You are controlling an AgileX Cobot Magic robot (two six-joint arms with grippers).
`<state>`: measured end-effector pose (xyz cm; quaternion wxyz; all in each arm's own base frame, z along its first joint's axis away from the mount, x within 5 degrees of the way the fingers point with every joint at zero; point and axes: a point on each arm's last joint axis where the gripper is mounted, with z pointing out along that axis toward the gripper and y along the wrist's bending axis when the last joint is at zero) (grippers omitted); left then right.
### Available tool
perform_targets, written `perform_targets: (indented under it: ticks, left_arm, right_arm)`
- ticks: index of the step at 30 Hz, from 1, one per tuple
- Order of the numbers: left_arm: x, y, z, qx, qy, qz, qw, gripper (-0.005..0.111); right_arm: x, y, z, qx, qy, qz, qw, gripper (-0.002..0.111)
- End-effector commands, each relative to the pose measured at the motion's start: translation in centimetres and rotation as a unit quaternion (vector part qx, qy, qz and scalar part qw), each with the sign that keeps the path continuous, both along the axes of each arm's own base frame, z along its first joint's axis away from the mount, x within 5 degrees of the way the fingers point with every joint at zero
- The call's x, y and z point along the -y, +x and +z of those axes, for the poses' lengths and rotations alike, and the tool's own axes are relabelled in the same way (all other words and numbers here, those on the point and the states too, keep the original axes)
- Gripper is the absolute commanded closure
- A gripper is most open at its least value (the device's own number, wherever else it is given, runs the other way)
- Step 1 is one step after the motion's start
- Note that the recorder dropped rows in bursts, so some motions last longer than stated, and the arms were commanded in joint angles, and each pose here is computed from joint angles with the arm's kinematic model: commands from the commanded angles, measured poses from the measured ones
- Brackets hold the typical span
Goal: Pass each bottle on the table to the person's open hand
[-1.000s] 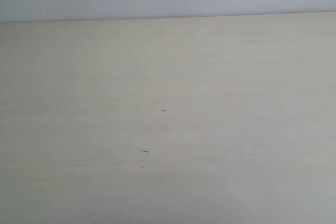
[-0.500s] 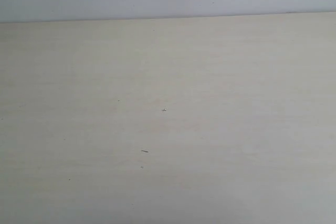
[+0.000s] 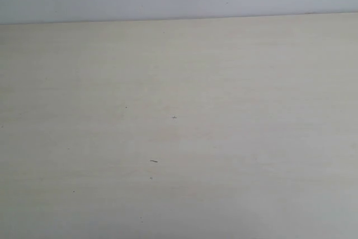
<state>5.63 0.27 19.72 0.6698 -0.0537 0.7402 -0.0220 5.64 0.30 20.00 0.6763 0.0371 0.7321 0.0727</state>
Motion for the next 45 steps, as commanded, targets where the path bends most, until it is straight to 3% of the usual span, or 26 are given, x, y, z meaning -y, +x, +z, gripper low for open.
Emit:
perform_targets:
  ticks: [1,45]
  left_arm:
    - [0.02,-0.03,-0.07,0.003,-0.008,0.000,1.000,0.107]
    - [0.02,-0.03,-0.07,0.003,-0.008,0.000,1.000,0.107]
  right_arm:
    - [0.10,-0.02,-0.08,0.006,-0.046,-0.004,0.999,0.106]
    - [0.13,-0.05,-0.43,-0.013,-0.049,-0.004,0.999,0.106]
